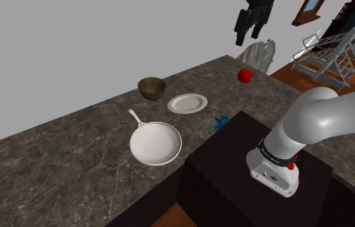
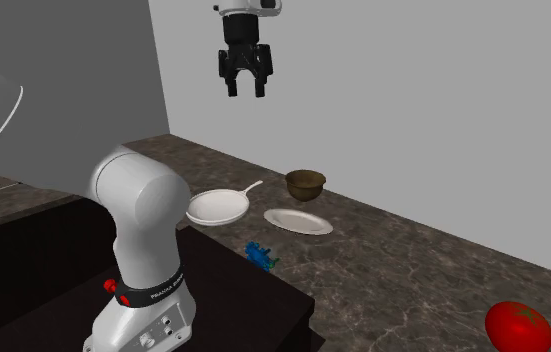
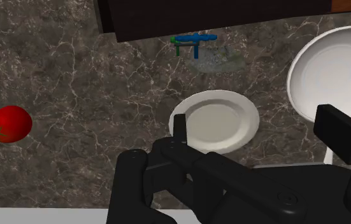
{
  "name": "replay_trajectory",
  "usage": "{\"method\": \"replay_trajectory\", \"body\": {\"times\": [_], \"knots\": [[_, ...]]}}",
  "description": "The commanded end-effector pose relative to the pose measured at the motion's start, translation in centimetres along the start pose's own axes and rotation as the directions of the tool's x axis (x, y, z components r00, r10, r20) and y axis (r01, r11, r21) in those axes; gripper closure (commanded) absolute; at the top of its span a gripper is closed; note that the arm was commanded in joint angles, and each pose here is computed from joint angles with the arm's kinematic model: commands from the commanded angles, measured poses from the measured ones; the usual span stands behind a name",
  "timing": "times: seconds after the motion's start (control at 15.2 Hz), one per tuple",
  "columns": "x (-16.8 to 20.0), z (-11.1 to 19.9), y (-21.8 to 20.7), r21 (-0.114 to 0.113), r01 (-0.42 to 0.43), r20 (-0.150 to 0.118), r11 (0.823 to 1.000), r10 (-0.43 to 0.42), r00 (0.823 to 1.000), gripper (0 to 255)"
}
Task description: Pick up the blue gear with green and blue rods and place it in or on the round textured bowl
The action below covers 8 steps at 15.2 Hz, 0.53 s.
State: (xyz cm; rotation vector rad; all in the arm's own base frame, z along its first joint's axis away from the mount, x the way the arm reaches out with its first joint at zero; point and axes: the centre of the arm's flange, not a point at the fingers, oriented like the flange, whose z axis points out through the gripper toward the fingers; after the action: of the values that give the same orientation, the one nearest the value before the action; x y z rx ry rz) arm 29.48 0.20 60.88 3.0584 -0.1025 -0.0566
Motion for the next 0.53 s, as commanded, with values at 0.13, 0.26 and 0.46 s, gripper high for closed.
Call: {"method": "replay_trajectory", "body": {"times": [0.13,0.26,0.46], "knots": [[0.2,2.6,0.4,0.006,-0.013,0.002,1.000,0.013,1.000,0],[0.3,5.2,0.9,0.011,-0.026,0.004,1.000,0.026,1.000,0],[0.5,9.2,1.5,0.019,-0.045,0.008,0.999,0.045,0.999,0]]}}
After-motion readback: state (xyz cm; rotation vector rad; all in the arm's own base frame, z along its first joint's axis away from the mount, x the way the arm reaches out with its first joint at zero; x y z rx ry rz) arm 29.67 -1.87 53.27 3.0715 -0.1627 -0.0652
